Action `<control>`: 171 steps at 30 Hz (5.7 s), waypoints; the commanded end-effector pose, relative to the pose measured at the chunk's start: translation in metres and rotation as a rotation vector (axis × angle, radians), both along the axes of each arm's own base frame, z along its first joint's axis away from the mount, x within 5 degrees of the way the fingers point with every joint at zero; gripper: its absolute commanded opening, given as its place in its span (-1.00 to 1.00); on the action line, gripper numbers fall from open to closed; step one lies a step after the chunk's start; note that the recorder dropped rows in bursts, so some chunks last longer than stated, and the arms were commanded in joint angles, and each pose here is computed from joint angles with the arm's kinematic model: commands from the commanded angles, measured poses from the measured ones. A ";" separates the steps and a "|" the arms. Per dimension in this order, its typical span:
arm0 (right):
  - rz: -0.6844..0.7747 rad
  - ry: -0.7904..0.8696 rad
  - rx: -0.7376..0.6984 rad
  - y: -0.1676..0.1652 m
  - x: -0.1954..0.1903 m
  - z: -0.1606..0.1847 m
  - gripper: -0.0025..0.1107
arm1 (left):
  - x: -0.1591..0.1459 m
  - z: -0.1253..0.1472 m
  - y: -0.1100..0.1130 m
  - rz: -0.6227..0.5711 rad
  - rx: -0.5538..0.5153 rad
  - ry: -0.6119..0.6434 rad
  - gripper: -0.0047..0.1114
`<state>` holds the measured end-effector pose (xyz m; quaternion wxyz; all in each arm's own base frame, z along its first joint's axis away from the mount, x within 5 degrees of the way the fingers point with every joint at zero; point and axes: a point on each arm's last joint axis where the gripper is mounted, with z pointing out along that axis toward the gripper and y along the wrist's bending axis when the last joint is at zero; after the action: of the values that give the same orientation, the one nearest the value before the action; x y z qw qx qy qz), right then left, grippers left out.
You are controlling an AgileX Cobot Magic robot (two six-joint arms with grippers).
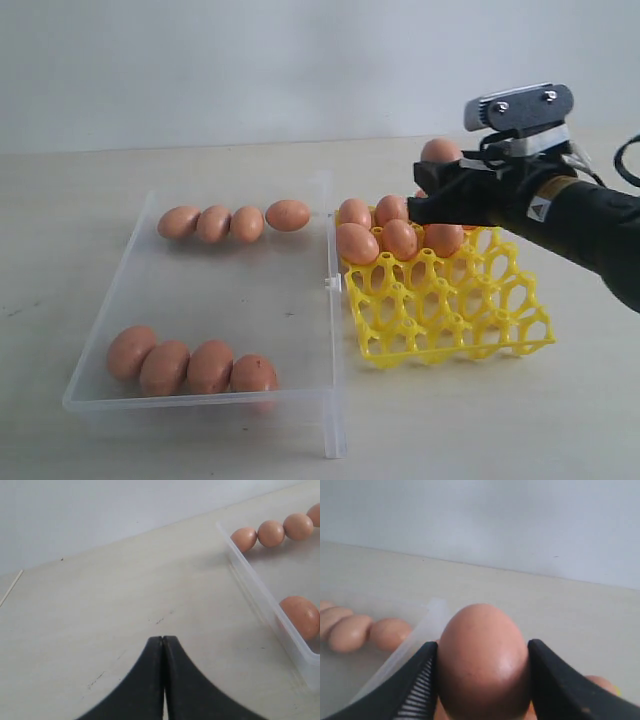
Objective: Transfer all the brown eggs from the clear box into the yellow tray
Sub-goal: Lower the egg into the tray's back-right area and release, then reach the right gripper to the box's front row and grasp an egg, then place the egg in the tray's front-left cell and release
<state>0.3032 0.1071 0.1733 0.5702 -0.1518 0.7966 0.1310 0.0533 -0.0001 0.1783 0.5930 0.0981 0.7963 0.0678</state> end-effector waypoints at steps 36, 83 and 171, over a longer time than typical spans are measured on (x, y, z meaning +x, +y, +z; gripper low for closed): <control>-0.081 0.036 0.010 -0.056 0.029 -0.072 -0.94 | 0.000 0.002 0.000 -0.001 -0.006 -0.018 -0.92; 0.366 1.094 -0.494 0.208 -0.004 0.028 -0.11 | 0.000 0.002 0.000 -0.001 -0.006 -0.018 -0.92; 0.077 0.223 0.016 0.063 -0.008 -0.056 -0.93 | 0.000 0.002 0.000 -0.001 -0.006 -0.018 -0.92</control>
<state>0.2942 0.1698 0.1184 0.4634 -0.1567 0.8553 0.1705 0.0533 -0.0001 0.1783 0.5930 0.0981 0.7963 0.0678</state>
